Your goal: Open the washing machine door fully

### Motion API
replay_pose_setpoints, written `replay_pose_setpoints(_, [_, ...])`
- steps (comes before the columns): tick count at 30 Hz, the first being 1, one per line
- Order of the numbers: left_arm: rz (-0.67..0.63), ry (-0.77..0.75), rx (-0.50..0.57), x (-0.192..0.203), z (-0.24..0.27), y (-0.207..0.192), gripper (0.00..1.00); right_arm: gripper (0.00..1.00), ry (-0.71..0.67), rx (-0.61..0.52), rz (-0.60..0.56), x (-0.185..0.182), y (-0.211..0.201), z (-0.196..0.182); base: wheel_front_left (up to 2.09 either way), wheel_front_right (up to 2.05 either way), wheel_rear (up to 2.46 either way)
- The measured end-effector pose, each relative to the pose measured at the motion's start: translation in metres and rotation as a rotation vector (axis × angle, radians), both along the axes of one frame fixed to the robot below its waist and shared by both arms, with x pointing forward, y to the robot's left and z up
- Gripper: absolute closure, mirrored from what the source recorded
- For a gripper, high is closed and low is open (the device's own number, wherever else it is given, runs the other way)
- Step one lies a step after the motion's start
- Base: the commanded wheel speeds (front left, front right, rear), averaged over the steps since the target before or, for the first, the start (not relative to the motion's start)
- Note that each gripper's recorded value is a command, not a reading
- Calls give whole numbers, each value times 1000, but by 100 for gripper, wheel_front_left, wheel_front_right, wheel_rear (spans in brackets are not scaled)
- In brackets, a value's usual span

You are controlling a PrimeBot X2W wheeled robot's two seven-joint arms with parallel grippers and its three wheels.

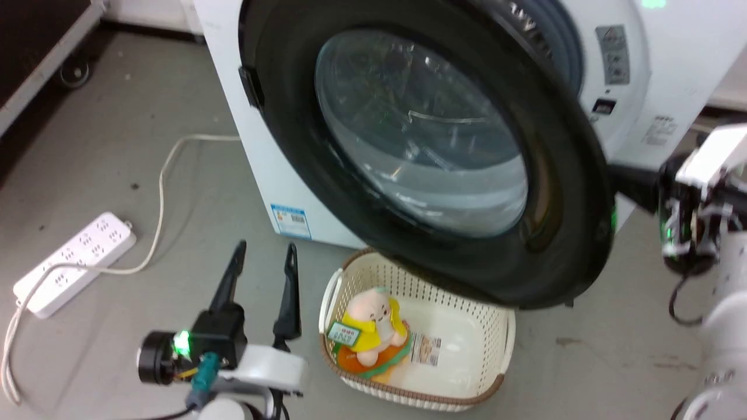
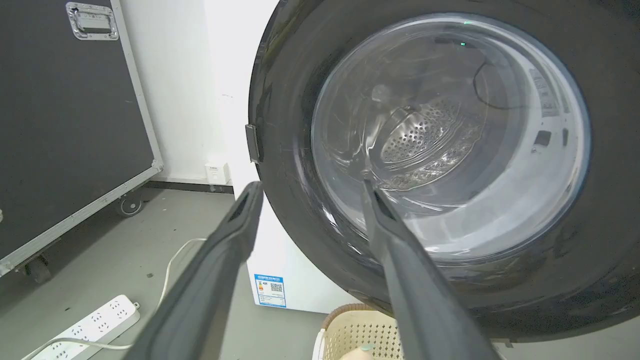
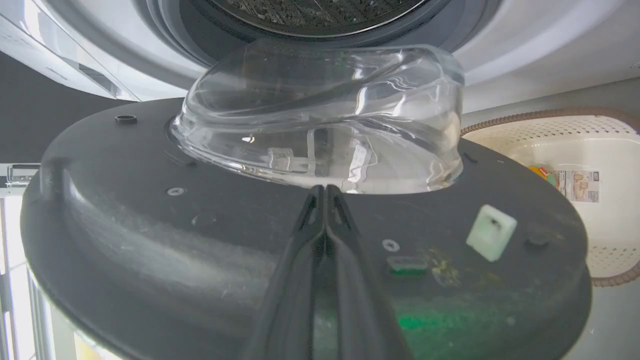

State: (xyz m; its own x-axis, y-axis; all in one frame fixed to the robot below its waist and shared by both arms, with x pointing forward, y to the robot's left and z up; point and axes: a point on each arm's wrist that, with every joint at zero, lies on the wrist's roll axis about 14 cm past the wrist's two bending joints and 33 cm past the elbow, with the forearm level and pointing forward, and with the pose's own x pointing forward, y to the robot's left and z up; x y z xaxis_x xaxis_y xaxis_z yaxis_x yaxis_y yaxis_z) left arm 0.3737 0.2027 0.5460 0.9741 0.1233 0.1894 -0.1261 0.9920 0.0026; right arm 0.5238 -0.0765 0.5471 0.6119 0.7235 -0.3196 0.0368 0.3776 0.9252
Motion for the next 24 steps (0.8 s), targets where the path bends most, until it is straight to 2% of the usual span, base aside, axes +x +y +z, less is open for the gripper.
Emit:
replay_pose_setpoints(5, [-11,6,-3,-17,-3,-6,0,100,17,-19,69,-34,-2,-8,0,0,0])
replay_pose_setpoints(14, [-17,26,-9,-43,-12,-10,0,100,35,71,233,-88,36,-19,0,0,0])
replay_pose_setpoints(19, [-10,40,-10,-55,-18,-8,0,100,37,153,343,-120,71,-25,0,0,0])
replay_pose_setpoints(20, [10,44,-11,-61,-20,-2,0,100,40,195,405,-140,92,-29,0,0,0])
replay_pose_setpoints(21, [10,44,-11,-61,-20,-2,0,100,40,195,405,-140,92,-29,0,0,0])
replay_pose_setpoints(24, [31,49,-9,-66,-22,5,0,100,45,229,490,-171,121,-34,0,0,0])
